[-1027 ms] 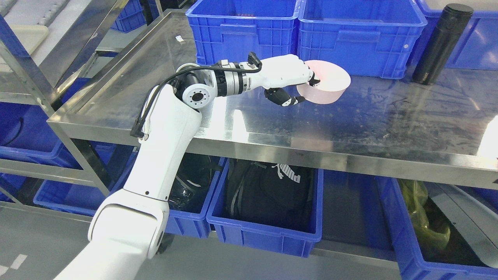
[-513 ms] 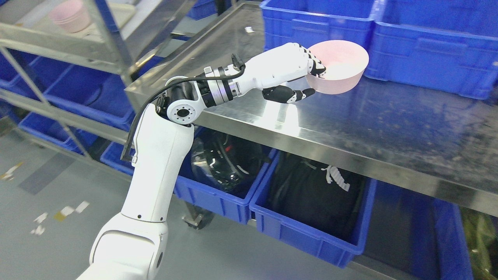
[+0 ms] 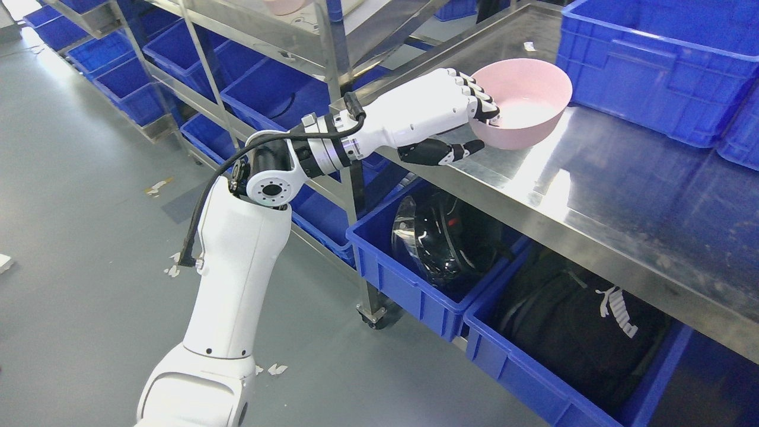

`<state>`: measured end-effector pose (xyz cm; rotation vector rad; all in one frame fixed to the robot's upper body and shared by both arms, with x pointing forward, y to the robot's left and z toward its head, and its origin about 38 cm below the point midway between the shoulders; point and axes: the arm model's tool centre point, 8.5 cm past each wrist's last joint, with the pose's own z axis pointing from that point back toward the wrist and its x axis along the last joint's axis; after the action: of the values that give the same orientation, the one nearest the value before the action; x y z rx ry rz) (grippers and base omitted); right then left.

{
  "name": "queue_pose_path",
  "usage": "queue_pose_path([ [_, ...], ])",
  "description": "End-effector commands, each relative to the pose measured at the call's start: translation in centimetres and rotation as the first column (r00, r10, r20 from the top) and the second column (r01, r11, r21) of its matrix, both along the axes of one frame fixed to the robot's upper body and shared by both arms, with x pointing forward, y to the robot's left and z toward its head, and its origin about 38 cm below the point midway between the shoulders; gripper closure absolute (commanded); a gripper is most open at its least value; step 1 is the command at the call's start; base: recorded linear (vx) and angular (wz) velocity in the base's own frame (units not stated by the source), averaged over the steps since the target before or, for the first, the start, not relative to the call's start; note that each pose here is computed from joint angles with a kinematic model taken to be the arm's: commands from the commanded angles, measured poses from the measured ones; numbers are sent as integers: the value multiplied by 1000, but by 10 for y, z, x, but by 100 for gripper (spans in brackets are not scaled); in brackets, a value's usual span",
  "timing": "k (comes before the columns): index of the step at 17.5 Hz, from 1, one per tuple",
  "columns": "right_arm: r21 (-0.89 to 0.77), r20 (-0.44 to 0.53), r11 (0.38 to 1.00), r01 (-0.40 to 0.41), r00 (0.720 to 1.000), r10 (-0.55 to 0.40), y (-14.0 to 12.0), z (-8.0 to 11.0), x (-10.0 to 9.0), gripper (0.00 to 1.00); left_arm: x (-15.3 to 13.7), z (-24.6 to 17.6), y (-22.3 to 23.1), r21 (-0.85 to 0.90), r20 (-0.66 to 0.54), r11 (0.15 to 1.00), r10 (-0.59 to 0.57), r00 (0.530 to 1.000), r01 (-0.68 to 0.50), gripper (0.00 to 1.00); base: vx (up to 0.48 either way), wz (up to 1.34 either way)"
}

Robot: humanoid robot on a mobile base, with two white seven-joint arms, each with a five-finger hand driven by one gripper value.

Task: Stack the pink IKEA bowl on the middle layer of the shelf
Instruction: 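Hold the pink bowl raised in the left hand while the robot turns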

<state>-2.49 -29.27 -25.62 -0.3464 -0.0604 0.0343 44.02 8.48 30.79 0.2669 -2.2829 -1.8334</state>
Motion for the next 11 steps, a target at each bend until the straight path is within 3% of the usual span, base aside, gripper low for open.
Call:
queue_pose_path([
  [1,-17,17,1000,-8,1000,8,-11,1,6,0,-13,18,8,-12,76,1000,3,997,-2,99,37,423],
  [5,-17,17,1000,-8,1000,8,-11,1,6,0,-13,18,9,-14,75,1000,3,997,-2,98,59,639],
  [11,-17,17,1000,-6,1000,6,-11,1,6,0,-13,18,11,-26,71,1000,4,997,-2,98,126,1019],
])
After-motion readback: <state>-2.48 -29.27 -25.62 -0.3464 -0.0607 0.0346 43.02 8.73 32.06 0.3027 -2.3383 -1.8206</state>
